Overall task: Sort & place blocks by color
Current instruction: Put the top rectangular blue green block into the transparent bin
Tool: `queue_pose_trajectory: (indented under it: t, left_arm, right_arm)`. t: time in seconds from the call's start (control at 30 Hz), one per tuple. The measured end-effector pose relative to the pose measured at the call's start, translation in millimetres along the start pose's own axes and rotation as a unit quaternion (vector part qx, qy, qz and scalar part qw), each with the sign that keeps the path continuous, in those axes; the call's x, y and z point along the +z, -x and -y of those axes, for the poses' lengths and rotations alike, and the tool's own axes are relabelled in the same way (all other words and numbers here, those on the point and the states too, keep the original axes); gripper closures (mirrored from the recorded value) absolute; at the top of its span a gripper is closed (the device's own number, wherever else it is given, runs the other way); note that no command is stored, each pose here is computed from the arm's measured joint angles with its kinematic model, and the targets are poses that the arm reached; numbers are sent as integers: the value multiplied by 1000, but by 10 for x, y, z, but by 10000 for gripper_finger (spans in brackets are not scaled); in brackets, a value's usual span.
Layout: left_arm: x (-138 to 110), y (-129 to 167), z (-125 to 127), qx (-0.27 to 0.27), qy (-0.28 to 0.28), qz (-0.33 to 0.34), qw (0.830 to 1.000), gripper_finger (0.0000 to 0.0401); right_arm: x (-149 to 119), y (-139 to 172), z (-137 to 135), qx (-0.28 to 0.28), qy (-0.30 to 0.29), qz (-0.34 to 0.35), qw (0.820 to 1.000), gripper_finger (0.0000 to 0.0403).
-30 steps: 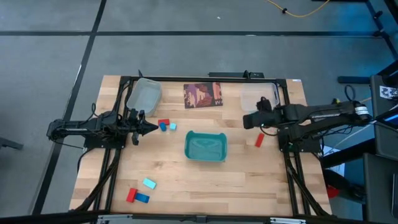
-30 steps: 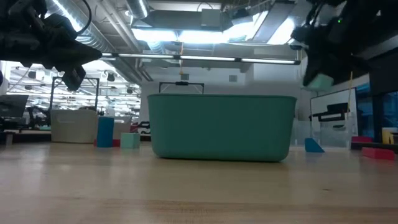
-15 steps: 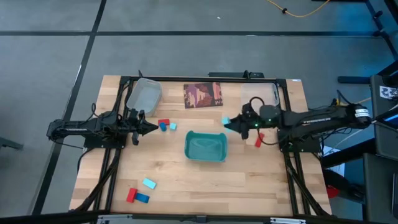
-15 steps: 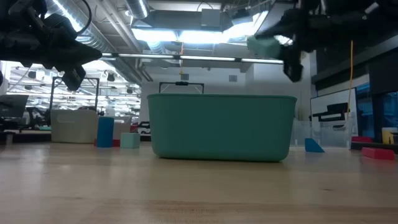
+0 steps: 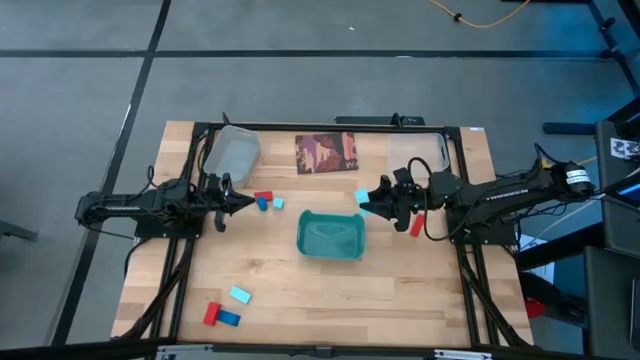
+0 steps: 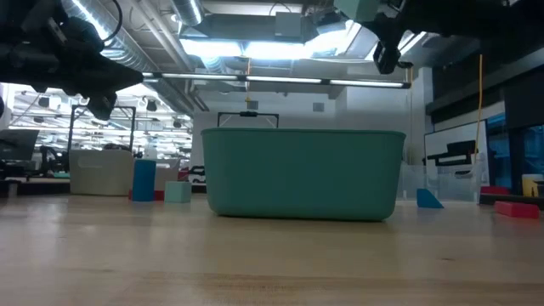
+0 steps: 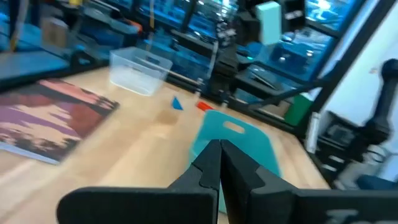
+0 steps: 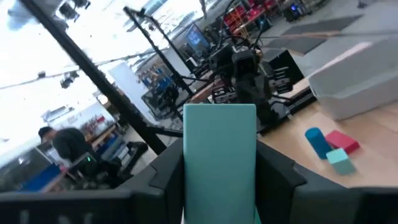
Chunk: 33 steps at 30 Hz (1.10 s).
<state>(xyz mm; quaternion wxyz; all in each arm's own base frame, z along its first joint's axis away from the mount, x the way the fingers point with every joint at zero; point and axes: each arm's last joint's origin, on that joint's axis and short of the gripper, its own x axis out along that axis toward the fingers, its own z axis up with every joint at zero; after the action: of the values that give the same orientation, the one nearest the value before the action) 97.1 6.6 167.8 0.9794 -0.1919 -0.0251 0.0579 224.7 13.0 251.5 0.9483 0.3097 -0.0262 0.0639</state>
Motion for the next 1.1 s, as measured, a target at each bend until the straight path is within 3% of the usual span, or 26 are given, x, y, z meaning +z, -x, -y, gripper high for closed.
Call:
queue_pose_trajectory:
  t: [0.33,0.5,0.7,0.93,1.1]
  left_arm:
    - [92,5,5,29,12,61,998,401]
    - [248,13,82,-20,42,127,991,401]
    - [569,-95,225,8,38,102,994,391]
    - [1011,-504,448,35,-20,60,997,335]
    - [1214,-807,578,19,-8,35,999,296]
  right_arm:
    - [-14,0,7,-21,3,6,1000,263]
    - [-14,0,6,-20,1,5,1000,263]
    - [-13,-1,5,-20,3,5,1000,263]
    - [12,-2,-18,-5,4,15,1000,263]
    - [57,0,-54,15,13,36,999,263]
